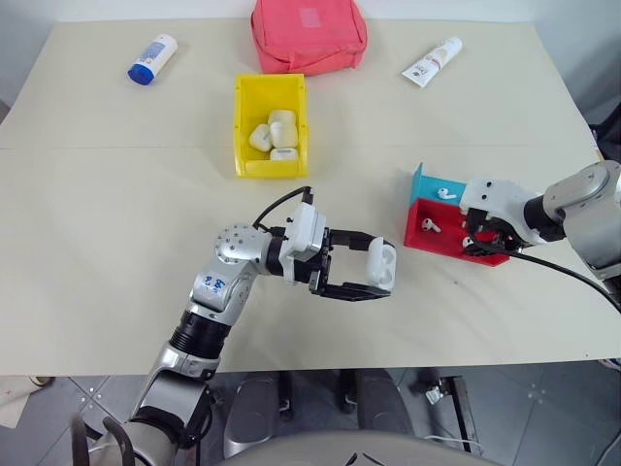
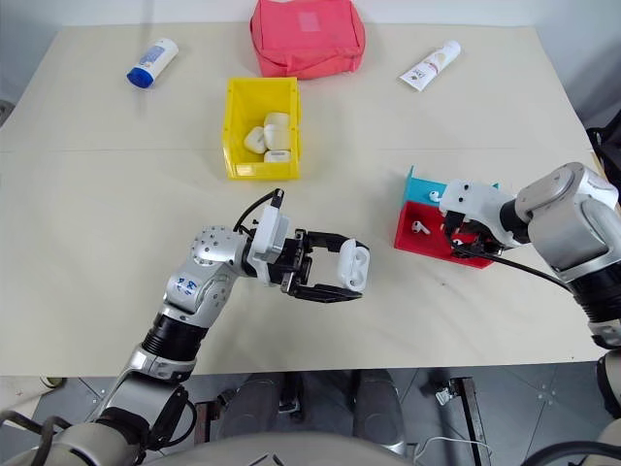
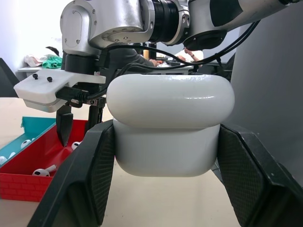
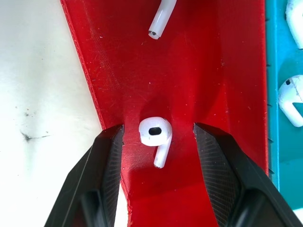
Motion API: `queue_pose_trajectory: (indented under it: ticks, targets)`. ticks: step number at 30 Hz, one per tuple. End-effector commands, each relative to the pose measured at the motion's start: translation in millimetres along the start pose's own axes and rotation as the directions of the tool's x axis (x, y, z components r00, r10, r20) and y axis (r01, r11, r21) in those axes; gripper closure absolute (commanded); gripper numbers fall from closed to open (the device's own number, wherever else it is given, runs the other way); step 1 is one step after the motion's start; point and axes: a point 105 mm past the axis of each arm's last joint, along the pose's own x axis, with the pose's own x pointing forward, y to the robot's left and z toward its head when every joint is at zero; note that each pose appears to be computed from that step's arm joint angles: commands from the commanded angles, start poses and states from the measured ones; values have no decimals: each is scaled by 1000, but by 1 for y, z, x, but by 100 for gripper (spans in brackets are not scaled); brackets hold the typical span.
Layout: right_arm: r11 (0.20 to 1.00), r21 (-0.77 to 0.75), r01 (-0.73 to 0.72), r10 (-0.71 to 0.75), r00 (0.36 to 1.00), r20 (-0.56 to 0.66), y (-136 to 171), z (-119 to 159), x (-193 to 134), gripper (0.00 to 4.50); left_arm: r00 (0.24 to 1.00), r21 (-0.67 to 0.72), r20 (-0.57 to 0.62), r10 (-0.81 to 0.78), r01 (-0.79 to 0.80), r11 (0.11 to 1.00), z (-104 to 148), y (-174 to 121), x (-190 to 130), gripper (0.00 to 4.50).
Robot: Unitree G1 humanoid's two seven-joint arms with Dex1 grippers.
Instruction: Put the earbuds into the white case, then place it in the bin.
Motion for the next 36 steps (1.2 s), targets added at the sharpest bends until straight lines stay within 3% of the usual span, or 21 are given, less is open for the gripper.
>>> queue_pose_trajectory:
  ticks: [1, 7, 10, 14, 24, 30, 33, 36]
  targets:
    - [1000, -9, 27, -27, 1000, -4, -7, 2, -5, 209, 999, 37, 38, -16, 14, 999, 11, -3, 4, 170]
    - [1000, -13, 21, -21, 1000, -7, -7, 2, -4, 209, 999, 38, 41, -13, 12, 999, 11, -4, 4, 170]
    - [1000, -17, 14, -14, 1000, -13, -7, 1, -4, 267, 999, 39, 41, -12, 10, 999, 11, -3, 4, 170]
    - [1000, -19, 11, -11, 1000, -14, -6, 0, -5, 396, 999, 40, 42, -10, 9, 999, 11, -3, 5, 170]
    - [999, 7, 41, -41, 999, 19, -8, 5, -13, 396, 999, 38, 41, -10, 9, 999, 10, -1, 6, 170]
    - [995, 51, 81, -92, 948, 304, 1, 41, -47, 396, 999, 36, 36, -14, 13, 999, 6, 4, 5, 170]
    - [988, 115, 105, -152, 824, 546, 12, 65, -72, 396, 999, 33, 35, -22, 21, 999, 2, 9, 5, 170]
    - [989, 127, 69, -137, 731, 669, 38, 73, -90, 396, 999, 23, 30, -29, 28, 999, -4, 16, 5, 170]
